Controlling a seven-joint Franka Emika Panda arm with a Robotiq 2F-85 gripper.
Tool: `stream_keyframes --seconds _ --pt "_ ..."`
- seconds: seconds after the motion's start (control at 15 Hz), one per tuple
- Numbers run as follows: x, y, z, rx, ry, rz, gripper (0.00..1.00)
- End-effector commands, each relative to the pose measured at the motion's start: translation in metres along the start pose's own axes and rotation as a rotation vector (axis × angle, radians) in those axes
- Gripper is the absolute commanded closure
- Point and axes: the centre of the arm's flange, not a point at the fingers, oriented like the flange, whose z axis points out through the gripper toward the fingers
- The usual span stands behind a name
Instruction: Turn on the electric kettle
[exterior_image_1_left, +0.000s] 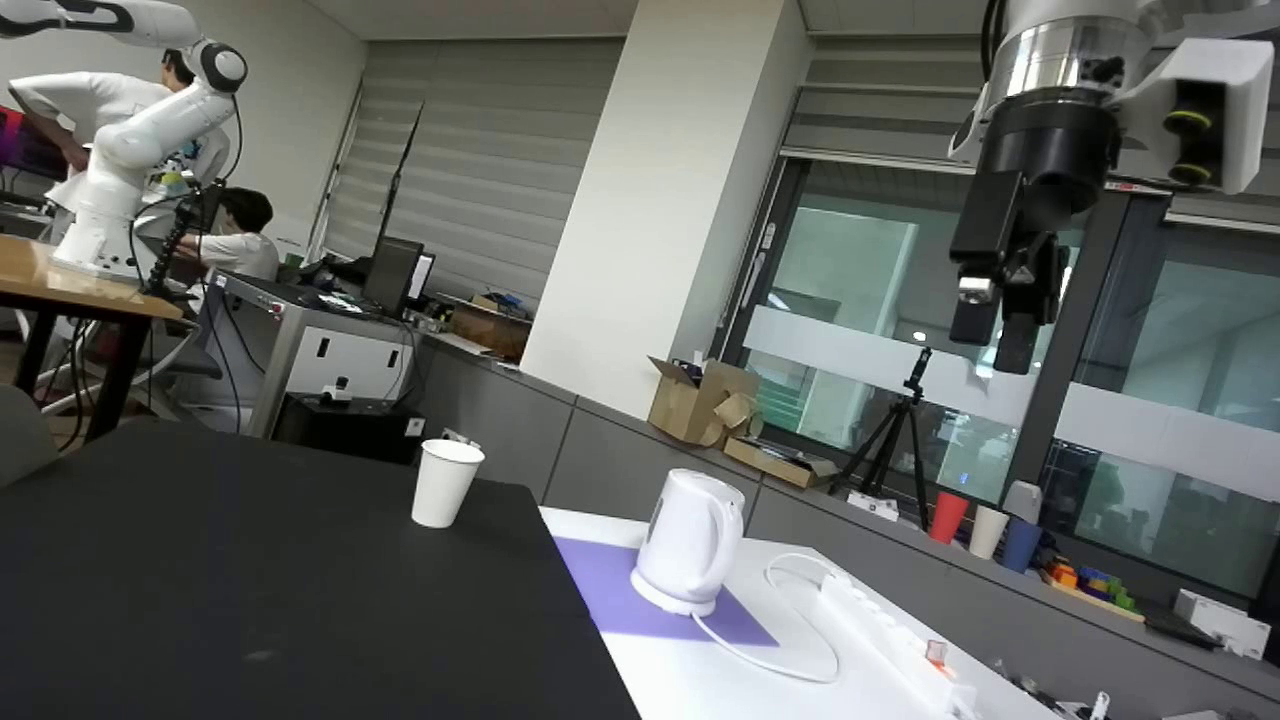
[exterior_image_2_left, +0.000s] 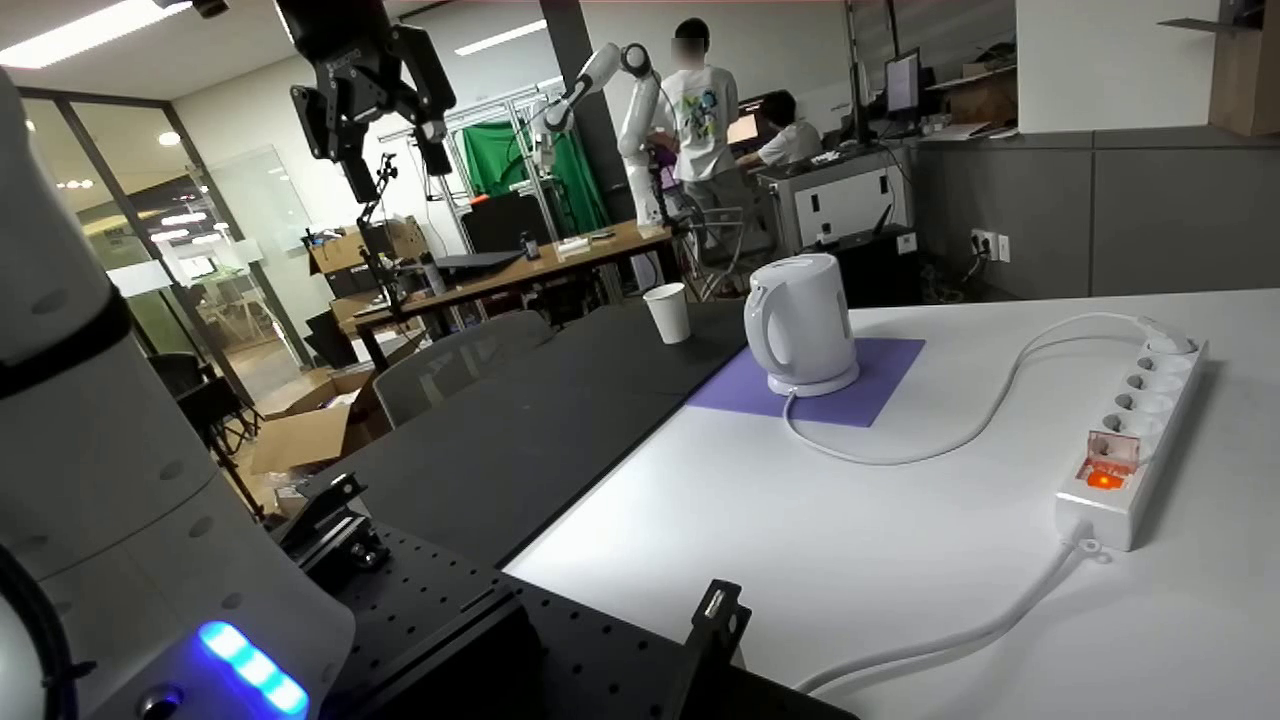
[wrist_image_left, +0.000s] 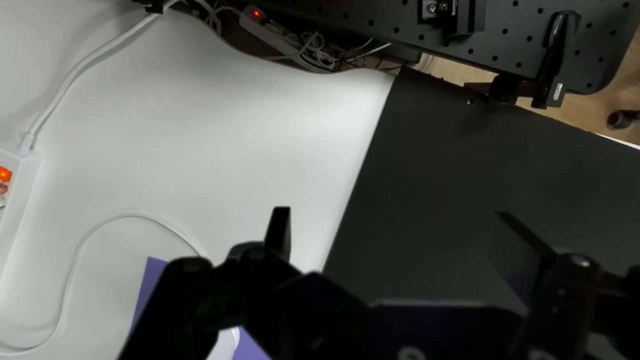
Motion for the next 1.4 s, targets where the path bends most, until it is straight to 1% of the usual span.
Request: stream_keyframes --seconds 0.0,0.07,0.13,0.27,0.4,0.53,0.6,0.73,0.8,0.87,1.0,1.33 --pt "0.024 0.037 0.01 -0.048 0.041 0.037 0.25" --pt "0.035 0.055 0.013 -0.071 0.064 0.057 0.27" --pt "0.043 0.071 0.017 -0.092 0.088 0.069 0.33" --pt "0.061 0.104 0.027 -0.131 0.133 0.098 0.49" --pt "0.079 0.133 0.039 -0.162 0.177 0.119 0.62" --pt "0.098 0.154 0.05 -0.18 0.212 0.144 0.76" --pt "0.108 0.162 0.055 -0.185 0.217 0.147 0.84" --pt "0.126 0.166 0.066 -0.154 0.154 0.124 0.96" --pt "0.092 0.152 0.062 -0.163 0.199 0.127 0.99" --pt "0.099 0.155 0.069 -0.16 0.184 0.124 0.85" --pt "0.099 0.155 0.073 -0.157 0.177 0.123 0.99" --pt "0.096 0.153 0.065 -0.162 0.195 0.124 0.99"
